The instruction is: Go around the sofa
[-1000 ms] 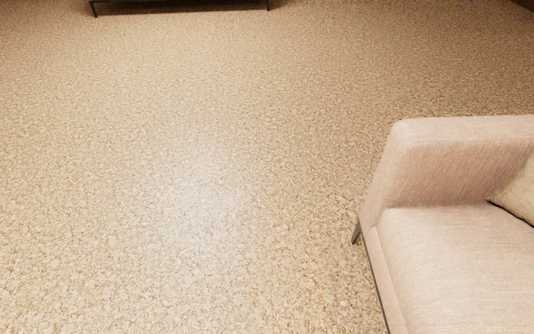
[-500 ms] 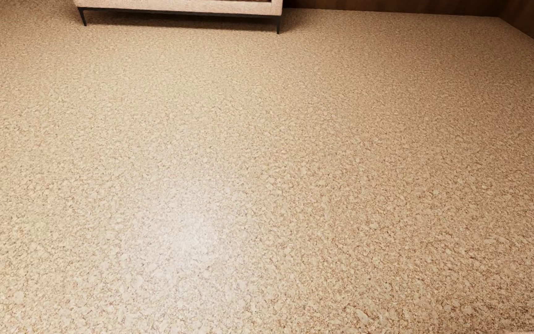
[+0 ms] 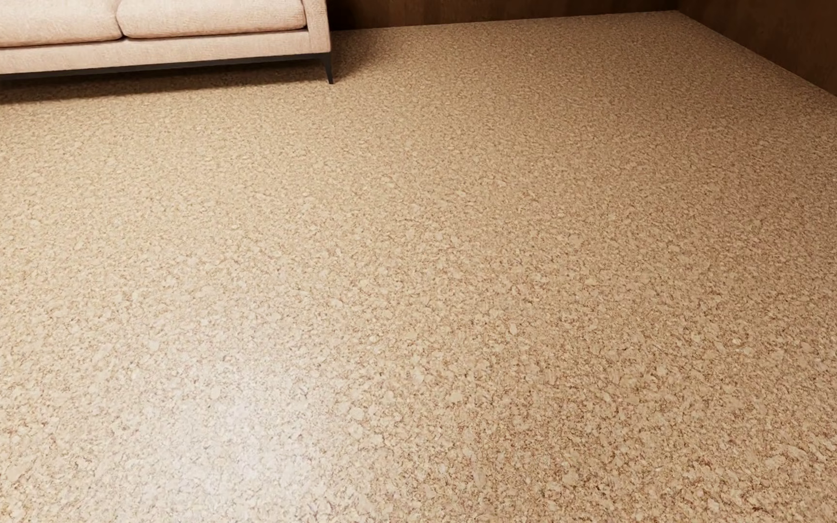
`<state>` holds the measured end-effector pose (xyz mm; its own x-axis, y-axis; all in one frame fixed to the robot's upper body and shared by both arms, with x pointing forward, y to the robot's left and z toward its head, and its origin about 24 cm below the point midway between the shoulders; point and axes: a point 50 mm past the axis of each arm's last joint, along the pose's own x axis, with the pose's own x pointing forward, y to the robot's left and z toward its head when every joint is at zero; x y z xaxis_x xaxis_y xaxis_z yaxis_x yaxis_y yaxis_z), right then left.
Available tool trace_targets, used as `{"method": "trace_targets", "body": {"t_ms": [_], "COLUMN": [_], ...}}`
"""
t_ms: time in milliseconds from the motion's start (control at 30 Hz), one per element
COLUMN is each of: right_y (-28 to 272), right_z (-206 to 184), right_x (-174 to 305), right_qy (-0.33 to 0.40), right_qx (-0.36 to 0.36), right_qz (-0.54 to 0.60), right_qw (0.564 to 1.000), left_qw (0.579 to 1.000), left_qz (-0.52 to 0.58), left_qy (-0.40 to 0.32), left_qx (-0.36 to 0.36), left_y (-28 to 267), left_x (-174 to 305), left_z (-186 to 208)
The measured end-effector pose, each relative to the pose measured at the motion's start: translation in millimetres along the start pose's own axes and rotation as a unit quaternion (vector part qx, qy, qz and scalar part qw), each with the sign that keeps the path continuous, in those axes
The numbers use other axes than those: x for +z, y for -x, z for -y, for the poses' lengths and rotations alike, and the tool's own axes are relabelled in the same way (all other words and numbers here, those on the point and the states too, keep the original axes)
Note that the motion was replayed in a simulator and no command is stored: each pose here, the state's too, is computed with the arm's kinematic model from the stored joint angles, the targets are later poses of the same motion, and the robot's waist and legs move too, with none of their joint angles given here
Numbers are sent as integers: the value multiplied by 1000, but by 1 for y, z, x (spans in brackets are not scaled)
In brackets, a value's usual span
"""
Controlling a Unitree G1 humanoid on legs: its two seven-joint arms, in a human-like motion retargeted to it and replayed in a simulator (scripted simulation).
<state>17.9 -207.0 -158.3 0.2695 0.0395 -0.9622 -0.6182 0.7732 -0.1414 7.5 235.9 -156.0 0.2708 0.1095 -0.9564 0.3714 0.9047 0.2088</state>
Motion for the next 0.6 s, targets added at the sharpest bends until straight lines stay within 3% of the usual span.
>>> {"method": "trace_targets", "body": {"t_ms": [167,233,333,600], "right_y": [2,-1,-6,10], "right_z": [55,57,31,-39], "right_x": [46,55,75,-31], "right_qy": [-21,-51,-21,6], "right_qx": [-78,-88,-44,52], "right_qz": [88,99,123,-50], "right_qw": [993,990,991,997], "left_qw": [998,998,999,995], "left_qz": [-60,-65,-41,93], "left_qy": [18,-2,-4,-4], "left_qx": [-12,-17,23,36], "left_y": [17,13,5,1], "left_x": [-47,-44,-23,48], "left_z": [15,13,-19,-28]}}
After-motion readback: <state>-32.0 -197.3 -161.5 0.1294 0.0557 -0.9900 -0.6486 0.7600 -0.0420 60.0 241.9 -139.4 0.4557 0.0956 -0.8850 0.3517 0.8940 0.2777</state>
